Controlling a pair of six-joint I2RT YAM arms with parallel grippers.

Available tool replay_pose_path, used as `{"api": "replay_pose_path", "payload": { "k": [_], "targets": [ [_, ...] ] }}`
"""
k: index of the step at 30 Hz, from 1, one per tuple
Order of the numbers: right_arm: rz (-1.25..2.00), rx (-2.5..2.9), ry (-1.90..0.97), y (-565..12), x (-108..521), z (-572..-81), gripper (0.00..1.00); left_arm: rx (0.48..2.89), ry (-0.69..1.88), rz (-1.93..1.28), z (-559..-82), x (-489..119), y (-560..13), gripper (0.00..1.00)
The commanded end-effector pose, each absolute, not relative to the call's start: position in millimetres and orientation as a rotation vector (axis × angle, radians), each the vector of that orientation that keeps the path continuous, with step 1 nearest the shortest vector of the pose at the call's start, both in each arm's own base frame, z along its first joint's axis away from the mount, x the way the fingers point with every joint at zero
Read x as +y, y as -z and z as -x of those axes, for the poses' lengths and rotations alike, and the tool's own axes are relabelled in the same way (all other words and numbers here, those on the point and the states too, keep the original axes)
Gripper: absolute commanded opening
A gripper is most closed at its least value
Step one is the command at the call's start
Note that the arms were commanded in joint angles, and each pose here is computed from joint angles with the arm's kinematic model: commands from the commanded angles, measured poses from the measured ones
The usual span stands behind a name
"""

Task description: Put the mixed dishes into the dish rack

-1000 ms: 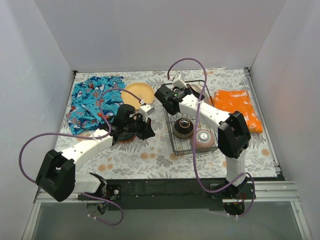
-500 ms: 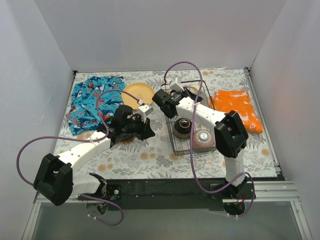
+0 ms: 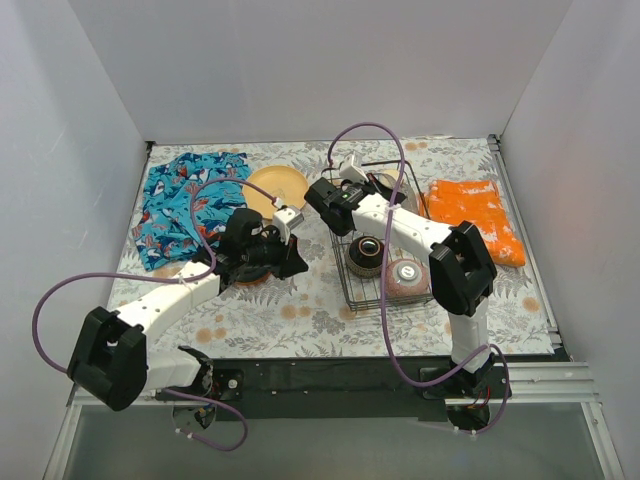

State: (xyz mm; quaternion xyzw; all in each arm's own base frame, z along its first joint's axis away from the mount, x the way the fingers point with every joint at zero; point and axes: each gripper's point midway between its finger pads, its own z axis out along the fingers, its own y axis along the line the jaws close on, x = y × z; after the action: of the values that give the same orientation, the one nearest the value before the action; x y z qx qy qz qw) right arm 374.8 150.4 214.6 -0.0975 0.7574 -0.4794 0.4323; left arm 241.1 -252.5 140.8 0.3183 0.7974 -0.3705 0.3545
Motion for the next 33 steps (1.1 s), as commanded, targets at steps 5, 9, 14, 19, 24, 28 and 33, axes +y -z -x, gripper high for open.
{"api": "replay_pose_path", "payload": {
  "k": [5, 9, 14, 19, 24, 28, 33],
  "targets": [
    [0.03, 1.638, 1.236, -300.3, 142.0, -364.9, 0.01, 1.985, 0.986, -0.839, -252.6, -261.6, -163.0, 0.0],
    [0.065, 1.653, 1.24, -290.9, 141.5, -361.5, 0.01, 1.949, 0.967, -0.823, -267.0, -267.0, -179.9, 0.0],
    [0.022, 1.634, 1.281, -289.1, 132.3, -369.9, 0.01, 1.927, 0.928, -0.829, -278.1, -267.8, -187.0, 0.0],
    [0.012, 1.645, 1.328, -279.1, 119.0, -375.7, 0.01, 1.934, 0.938, -0.825, -274.7, -266.6, -181.2, 0.0],
    [-0.001, 1.655, 1.373, -270.2, 110.6, -386.7, 0.01, 1.948, 0.947, -0.815, -271.2, -264.9, -178.3, 0.0],
    [-0.001, 1.653, 1.371, -269.8, 113.8, -388.6, 0.01, 1.95, 0.954, -0.823, -268.6, -263.8, -176.2, 0.0],
    [0.05, 1.651, 1.358, -263.5, 127.7, -382.9, 0.01, 1.942, 0.962, -0.827, -270.2, -264.7, -177.3, 0.0]
  ]
}}
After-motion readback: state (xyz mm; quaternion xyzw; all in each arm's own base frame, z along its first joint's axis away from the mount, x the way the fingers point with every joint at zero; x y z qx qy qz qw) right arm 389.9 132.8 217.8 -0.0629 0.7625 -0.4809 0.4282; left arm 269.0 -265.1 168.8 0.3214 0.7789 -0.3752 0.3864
